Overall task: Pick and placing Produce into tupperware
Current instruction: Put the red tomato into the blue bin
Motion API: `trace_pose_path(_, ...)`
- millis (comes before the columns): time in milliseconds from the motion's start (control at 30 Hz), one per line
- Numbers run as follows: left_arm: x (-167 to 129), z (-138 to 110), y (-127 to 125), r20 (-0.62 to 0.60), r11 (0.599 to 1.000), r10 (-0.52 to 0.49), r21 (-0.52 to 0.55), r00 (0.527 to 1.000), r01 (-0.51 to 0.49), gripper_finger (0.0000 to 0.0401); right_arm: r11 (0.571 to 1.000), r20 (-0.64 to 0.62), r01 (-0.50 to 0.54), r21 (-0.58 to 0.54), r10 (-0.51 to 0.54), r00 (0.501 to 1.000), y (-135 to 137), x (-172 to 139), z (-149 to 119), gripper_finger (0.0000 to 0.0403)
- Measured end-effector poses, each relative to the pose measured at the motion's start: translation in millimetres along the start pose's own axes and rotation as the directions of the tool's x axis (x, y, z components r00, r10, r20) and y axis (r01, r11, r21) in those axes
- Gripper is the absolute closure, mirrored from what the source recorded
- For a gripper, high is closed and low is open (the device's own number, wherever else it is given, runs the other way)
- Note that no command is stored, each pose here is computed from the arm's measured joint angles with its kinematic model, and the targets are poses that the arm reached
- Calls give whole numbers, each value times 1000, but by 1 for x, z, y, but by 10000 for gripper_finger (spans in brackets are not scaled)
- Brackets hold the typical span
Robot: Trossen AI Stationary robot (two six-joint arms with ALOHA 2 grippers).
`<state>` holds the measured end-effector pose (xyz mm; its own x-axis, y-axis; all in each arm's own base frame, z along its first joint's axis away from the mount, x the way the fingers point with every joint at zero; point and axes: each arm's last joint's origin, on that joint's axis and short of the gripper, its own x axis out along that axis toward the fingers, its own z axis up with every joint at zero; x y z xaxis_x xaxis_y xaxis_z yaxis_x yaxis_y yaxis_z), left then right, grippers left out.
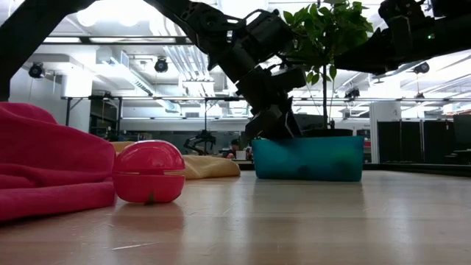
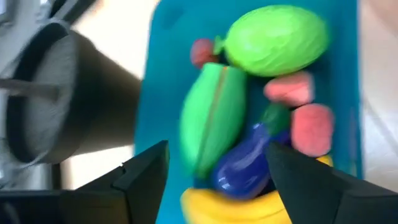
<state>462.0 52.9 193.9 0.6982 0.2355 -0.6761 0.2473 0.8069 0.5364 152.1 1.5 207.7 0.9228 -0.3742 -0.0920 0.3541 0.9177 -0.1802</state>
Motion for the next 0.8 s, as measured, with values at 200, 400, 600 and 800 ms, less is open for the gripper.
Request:
trace_pose_path(200,-38,16,-3,-135,985,168,52,977,-162,143,1000,-6,-1,-3,1,1000,0,0,-1,193)
trace_pose_path(400,-94,29,-15,-184,989,132,-36,974,-141,143,1000,-7,-1,0,1,1000,0,0,-1,193)
trace_pose_path(600,-140,39,-17,-92,966,74,-242,993,-94,143,1000,-6,-11,18,11,1000,0,0,-1,193)
trace_pose_path(800,-167,40,-16,-5,952,-63,-300,998,58,143,996,-11,-22,90,23,1000,1,0,-1,193)
